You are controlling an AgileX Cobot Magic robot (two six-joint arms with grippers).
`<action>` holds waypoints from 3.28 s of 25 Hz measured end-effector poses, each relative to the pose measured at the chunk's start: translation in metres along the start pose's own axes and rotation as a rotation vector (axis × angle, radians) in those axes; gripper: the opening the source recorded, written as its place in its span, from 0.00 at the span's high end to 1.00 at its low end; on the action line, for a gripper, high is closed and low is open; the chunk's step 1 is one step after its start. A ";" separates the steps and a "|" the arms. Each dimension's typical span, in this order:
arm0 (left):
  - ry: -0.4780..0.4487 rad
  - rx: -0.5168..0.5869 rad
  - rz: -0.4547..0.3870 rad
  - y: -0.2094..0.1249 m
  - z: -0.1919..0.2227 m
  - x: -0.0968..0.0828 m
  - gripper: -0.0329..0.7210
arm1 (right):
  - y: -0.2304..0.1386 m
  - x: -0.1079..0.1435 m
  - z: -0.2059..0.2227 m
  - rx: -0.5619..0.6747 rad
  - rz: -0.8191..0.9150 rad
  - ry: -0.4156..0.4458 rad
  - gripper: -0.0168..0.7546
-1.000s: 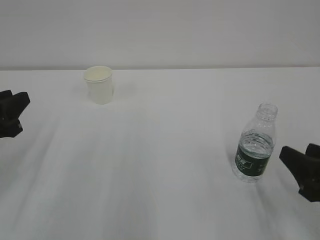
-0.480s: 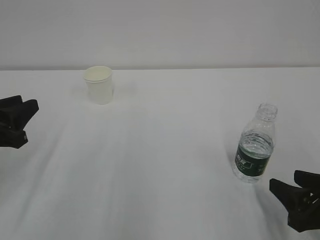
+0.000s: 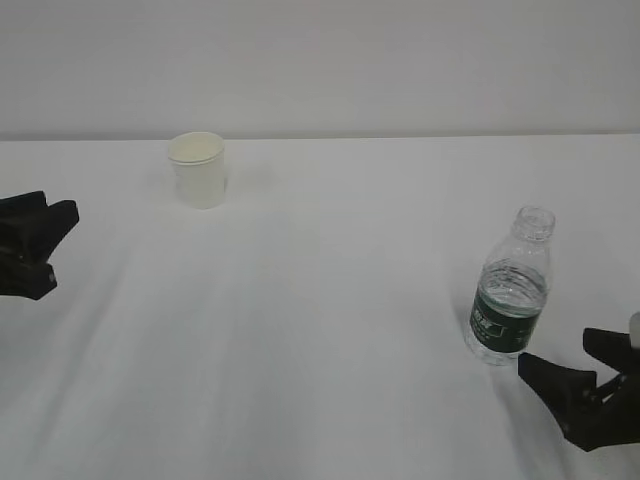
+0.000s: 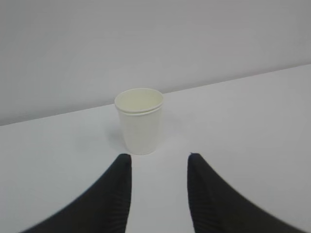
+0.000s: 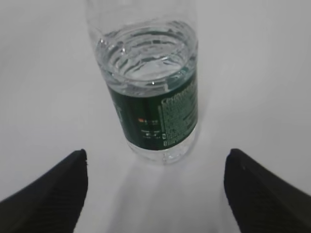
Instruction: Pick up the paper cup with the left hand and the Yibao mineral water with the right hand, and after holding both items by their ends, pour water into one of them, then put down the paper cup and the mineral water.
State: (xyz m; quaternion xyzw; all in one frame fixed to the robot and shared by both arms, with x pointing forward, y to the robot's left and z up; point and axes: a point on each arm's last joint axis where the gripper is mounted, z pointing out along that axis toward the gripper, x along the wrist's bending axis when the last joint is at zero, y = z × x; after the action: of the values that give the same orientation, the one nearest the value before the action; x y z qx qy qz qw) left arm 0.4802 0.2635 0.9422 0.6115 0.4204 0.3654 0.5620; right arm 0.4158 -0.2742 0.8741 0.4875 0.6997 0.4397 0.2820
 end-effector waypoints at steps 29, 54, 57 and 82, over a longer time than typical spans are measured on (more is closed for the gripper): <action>-0.005 0.001 0.018 0.000 0.000 0.000 0.59 | 0.015 -0.016 0.050 -0.060 -0.048 0.085 0.09; -0.005 0.001 0.043 0.000 0.000 0.000 0.59 | 0.002 -0.024 0.088 -0.023 0.033 0.156 0.09; -0.005 0.001 0.043 0.000 0.000 0.000 0.59 | 0.001 -0.024 0.089 -0.020 0.033 0.166 0.09; -0.005 0.001 0.055 0.000 0.000 0.000 0.59 | 0.009 -0.025 0.091 -0.049 0.015 0.175 0.09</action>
State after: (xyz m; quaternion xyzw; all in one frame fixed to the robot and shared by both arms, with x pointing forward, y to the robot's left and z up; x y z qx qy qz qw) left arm 0.4800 0.2631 0.9421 0.6239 0.4021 0.3789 0.5527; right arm 0.5036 -0.2654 0.8403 0.4454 0.7069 0.4999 0.2281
